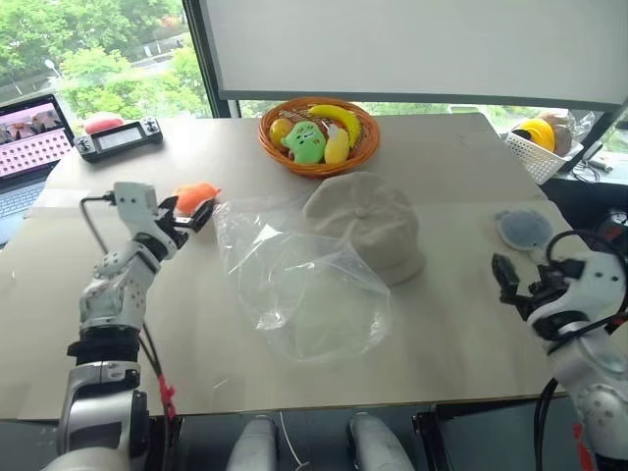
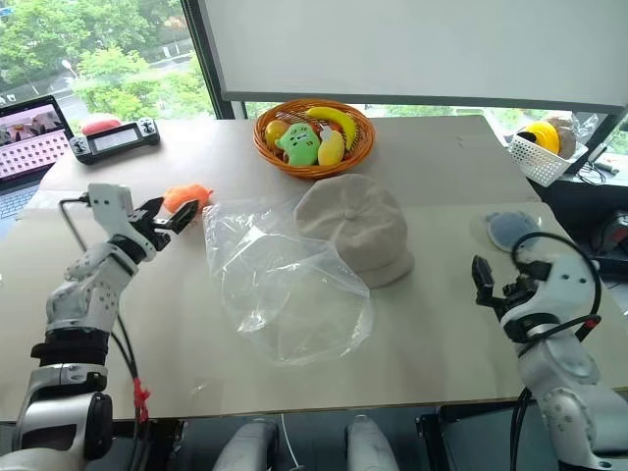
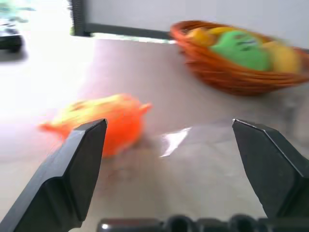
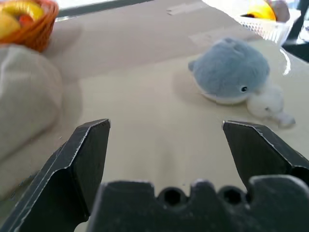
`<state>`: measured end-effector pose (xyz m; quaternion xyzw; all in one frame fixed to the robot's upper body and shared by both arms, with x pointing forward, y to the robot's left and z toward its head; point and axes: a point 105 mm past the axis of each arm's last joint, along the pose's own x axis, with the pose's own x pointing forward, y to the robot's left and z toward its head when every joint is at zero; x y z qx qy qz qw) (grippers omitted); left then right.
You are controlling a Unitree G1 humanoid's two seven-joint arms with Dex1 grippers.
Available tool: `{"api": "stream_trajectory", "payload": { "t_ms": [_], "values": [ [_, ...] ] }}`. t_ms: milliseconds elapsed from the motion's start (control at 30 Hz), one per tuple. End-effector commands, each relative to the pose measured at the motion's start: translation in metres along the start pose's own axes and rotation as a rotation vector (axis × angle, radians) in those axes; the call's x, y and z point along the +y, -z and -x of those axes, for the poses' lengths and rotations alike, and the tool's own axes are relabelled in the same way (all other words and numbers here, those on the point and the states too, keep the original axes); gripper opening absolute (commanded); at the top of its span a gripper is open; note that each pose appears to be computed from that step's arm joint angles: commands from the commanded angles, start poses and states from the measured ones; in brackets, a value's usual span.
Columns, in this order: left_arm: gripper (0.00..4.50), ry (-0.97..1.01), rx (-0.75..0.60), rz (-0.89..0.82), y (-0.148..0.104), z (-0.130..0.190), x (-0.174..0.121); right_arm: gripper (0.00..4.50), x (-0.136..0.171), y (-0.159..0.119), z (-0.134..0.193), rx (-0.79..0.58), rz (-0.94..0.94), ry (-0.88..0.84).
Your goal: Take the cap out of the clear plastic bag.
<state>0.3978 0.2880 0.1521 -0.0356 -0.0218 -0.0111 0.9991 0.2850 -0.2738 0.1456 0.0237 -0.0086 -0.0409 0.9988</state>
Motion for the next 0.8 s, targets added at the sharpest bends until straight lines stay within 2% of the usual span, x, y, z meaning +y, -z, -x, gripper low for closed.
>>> {"api": "stream_trajectory", "payload": {
  "t_ms": [33,167,267,433,800],
  "values": [
    [4.43,-0.133,-0.049,-0.052,-0.007,0.005,0.020,4.50,0.000,-0.017,0.004,-0.114,0.061,-0.009],
    [4.43,-0.255,0.029,-0.077,0.026,0.019,0.041,4.50,-0.003,-0.006,0.008,-0.116,0.110,0.002],
    [4.43,-0.280,0.046,-0.046,0.038,0.023,0.043,4.50,0.000,0.004,0.009,-0.094,0.164,-0.015],
    [4.43,-0.239,0.000,0.021,0.041,0.023,0.038,4.50,0.003,0.018,0.009,-0.071,0.195,-0.019],
    [4.43,-0.173,-0.019,0.016,0.044,0.018,0.015,4.50,0.002,0.020,0.003,-0.081,0.191,-0.022]
  ]
}}
